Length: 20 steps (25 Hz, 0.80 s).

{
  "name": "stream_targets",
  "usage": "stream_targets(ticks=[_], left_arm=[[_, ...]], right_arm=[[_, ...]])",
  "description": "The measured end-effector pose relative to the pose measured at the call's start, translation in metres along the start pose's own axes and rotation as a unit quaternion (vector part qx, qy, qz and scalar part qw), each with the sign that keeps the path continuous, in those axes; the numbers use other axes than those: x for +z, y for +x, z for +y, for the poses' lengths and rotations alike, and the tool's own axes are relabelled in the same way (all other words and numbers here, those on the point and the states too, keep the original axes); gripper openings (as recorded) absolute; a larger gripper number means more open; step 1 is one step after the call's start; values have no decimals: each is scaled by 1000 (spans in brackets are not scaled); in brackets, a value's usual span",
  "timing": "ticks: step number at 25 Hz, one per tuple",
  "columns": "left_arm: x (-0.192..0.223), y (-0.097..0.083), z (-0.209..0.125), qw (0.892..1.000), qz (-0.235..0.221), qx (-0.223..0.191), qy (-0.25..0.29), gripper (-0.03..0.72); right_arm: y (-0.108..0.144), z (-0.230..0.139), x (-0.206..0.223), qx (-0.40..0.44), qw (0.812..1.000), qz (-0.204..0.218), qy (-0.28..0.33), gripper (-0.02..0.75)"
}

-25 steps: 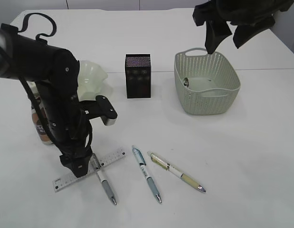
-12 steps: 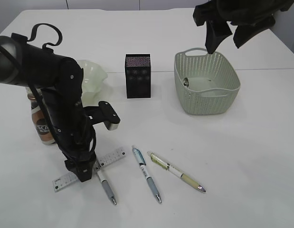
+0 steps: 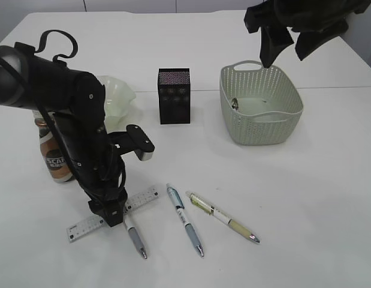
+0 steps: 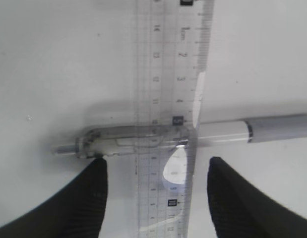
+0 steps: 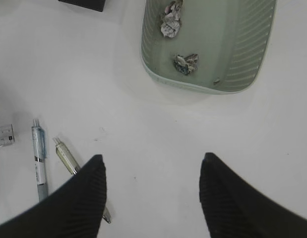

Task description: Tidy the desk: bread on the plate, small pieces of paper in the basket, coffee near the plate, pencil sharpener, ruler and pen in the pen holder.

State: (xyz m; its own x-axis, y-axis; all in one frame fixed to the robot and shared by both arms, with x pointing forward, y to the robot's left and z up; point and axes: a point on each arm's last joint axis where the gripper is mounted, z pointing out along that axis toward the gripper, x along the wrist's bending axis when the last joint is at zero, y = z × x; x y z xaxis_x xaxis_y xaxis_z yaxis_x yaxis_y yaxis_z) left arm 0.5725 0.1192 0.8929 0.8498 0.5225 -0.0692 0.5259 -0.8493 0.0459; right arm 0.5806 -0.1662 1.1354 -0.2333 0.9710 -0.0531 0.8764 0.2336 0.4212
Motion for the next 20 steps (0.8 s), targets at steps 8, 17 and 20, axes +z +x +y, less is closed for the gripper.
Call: stream_targets(ticks=[8,17,20], left_arm=[[2,0,1,1000,-1,-1,0,460],[8,1,2,1000,-6,-4,4,441],[9,2,2,1000,-6,-4,4,417]], right_arm=[[-2,0,0,-3,1000,-9,-1,467],[-2,0,0,-4,1000,-13,-2,467],[-3,0,0,-5,1000,-15,-3,467]])
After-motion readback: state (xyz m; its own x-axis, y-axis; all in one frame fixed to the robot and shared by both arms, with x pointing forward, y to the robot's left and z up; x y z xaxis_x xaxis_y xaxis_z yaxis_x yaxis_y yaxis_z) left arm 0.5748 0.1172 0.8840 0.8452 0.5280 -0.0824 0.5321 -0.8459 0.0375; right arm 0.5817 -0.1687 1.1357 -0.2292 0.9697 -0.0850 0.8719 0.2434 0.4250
